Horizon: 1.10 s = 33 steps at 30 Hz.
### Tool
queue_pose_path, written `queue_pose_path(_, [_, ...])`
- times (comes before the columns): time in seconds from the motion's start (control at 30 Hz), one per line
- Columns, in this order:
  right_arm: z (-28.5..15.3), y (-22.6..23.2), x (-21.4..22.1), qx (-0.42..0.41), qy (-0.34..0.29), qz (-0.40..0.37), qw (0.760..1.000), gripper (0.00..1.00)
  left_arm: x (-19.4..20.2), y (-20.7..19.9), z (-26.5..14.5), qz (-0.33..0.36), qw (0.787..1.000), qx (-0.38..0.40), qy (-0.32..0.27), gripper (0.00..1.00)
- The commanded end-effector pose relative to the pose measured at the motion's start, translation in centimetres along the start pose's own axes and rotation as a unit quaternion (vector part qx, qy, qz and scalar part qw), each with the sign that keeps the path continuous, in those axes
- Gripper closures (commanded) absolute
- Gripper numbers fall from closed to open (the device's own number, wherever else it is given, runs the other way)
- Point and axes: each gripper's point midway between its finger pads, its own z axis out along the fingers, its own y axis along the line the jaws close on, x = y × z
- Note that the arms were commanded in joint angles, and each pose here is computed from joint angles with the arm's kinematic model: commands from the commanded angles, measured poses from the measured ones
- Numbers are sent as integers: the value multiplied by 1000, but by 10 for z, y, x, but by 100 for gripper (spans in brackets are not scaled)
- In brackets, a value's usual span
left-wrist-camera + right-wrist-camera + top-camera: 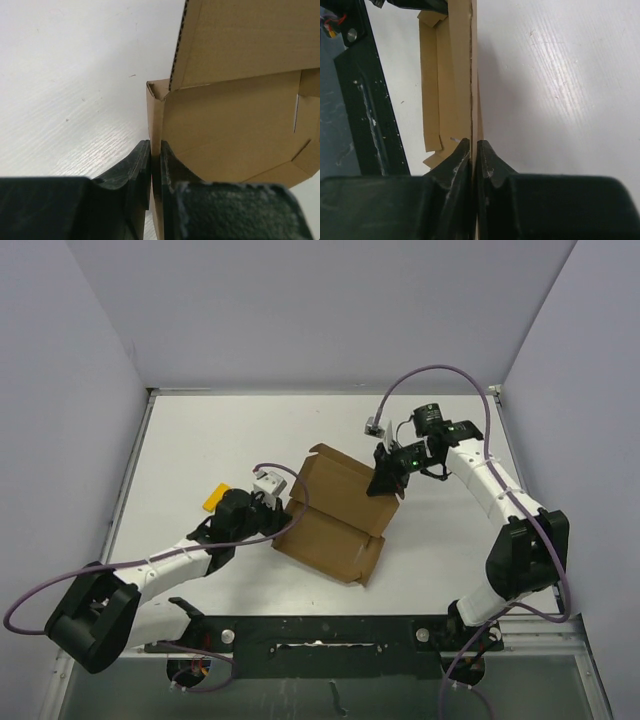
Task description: Fold the paper box
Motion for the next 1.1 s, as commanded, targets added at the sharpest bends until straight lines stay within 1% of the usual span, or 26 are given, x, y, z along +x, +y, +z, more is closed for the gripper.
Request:
queue_pose_path(0.0, [3, 1, -19, -21, -71, -21, 997, 100, -18, -15, 3, -17, 1000, 24, 2, 91])
queue_pose_path(0.2, [4, -4, -12, -13, -72, -16, 997, 100, -9, -15, 3, -28, 999, 16, 38, 85])
queue_pose_path(0.33, [8, -4, -10, -8, -69, -16, 997, 100, -6, -16, 2, -28, 998, 6, 57, 77])
queue_pose_path(0.53, [13, -2, -10, -6, -64, -22, 998, 100, -1, -16, 1, -24, 996, -7, 82, 72])
queue_pose_path(0.63, [15, -2, -8, -5, -62, -22, 998, 100, 1, -14, 1, -24, 996, -16, 89, 68])
queue_pose_path(0.77, [18, -2, -6, 2, -55, -27, 998, 100, 3, -14, 1, -25, 994, -24, 100, 64])
queue_pose_path(0.93, [21, -5, -3, 13, -44, -32, 998, 100, -1, -14, -1, -34, 994, -33, 103, 59])
queue_pose_path(1.07, [24, -7, 0, 19, -37, -36, 999, 100, -6, -20, -5, -49, 994, -23, 96, 53])
